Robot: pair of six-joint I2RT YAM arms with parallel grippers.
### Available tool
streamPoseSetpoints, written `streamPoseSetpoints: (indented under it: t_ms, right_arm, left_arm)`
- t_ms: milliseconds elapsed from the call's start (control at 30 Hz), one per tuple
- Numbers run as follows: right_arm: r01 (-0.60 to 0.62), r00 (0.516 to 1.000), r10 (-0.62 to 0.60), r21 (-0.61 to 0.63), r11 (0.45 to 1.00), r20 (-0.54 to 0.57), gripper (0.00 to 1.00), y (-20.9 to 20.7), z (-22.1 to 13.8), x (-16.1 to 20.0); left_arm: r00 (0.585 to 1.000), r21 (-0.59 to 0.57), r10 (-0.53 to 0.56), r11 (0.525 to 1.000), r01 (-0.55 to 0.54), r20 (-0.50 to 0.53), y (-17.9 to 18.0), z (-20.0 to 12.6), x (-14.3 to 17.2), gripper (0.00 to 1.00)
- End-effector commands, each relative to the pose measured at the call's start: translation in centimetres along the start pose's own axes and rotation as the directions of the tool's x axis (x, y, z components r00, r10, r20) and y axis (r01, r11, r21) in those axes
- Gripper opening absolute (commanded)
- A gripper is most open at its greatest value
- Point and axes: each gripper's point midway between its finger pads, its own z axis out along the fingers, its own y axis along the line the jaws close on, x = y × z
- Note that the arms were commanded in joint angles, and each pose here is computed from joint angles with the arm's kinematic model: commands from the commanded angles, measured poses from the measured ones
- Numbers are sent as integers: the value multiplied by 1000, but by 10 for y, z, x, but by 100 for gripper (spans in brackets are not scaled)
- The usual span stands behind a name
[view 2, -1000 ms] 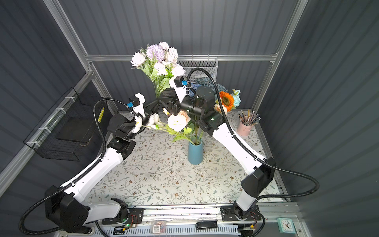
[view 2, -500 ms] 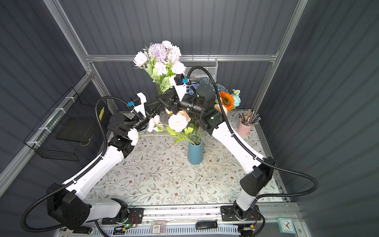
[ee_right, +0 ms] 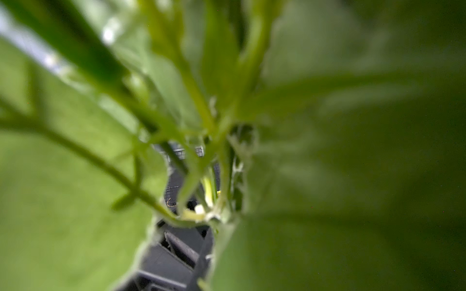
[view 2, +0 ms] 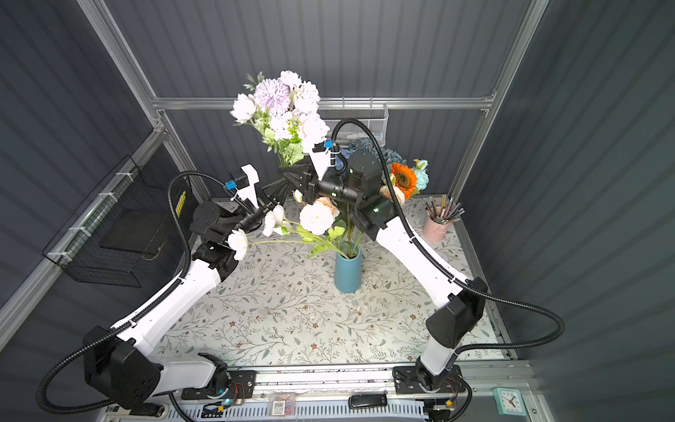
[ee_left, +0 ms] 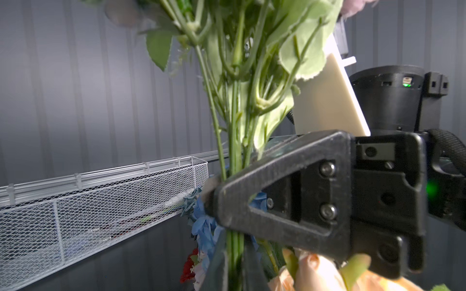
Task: Arrange flowers in a vase
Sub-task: Place the flowers into the vase.
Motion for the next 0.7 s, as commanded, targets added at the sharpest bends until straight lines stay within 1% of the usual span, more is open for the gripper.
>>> streamPoseSetpoints:
  t_ms: [0, 100, 200, 233, 533, 667]
  right_arm:
    - [31, 999, -31, 16, 999, 27, 0, -5, -3, -8]
    - [58, 997, -59, 34, 998, 48, 0, -5, -8, -16]
    - [91, 993, -95, 51, 995, 76, 0, -4, -14, -29]
    - [102, 991, -107, 58, 993, 84, 0, -3, -17, -35]
    - [207, 963, -223, 111, 972, 149, 0, 16, -48, -76]
    - [242, 947, -264, 135, 961, 183, 0, 27, -66, -87]
  left_arm:
    - [998, -2, -13, 1000, 13, 64, -3, -6, -22, 99]
    - [998, -41, -35, 998, 37, 56, -1, -15, -20, 100]
    - [997, -102, -65, 992, 69, 39, 6, -24, -10, 100]
    - [997, -135, -77, 988, 80, 30, 11, -27, -4, 100]
    - [974, -293, -221, 936, 196, -55, 32, -50, 65, 100]
    - [964, -319, -255, 922, 218, -78, 36, -52, 80, 100]
